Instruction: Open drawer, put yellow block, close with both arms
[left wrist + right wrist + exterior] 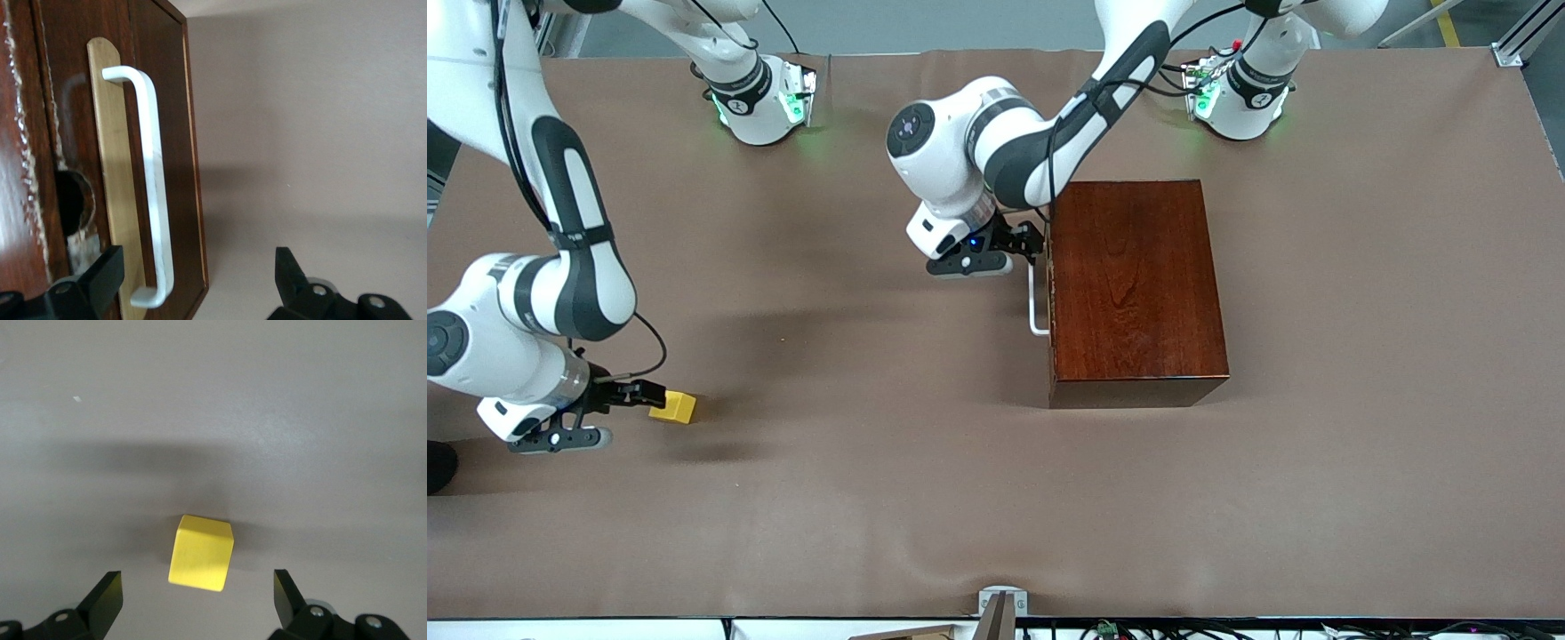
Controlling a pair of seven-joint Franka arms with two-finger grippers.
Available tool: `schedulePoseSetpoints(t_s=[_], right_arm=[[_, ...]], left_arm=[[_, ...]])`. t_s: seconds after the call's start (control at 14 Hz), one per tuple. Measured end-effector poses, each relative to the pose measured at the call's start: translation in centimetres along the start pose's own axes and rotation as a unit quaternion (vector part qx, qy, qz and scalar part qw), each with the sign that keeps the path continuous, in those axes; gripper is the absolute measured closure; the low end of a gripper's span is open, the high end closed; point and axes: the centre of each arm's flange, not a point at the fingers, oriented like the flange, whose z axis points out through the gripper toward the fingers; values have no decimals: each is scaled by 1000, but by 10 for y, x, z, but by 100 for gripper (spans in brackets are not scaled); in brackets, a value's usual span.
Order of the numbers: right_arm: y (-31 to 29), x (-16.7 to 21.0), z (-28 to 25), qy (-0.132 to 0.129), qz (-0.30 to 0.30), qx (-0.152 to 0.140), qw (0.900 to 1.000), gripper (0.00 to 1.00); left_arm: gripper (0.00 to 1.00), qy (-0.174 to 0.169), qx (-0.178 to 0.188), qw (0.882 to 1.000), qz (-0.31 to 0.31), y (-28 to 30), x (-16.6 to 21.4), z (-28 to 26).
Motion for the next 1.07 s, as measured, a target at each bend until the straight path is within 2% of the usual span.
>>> schedulePoseSetpoints(t_s=[0.71,1.07], right_arm=[[-1,1,54,-30,76,2,997,0],[-2,-1,89,-21,77,0,997,0]], left_arm=[[0,-2,6,1000,-6,6,14,41],[0,19,-25,999,-28,15,16,32]])
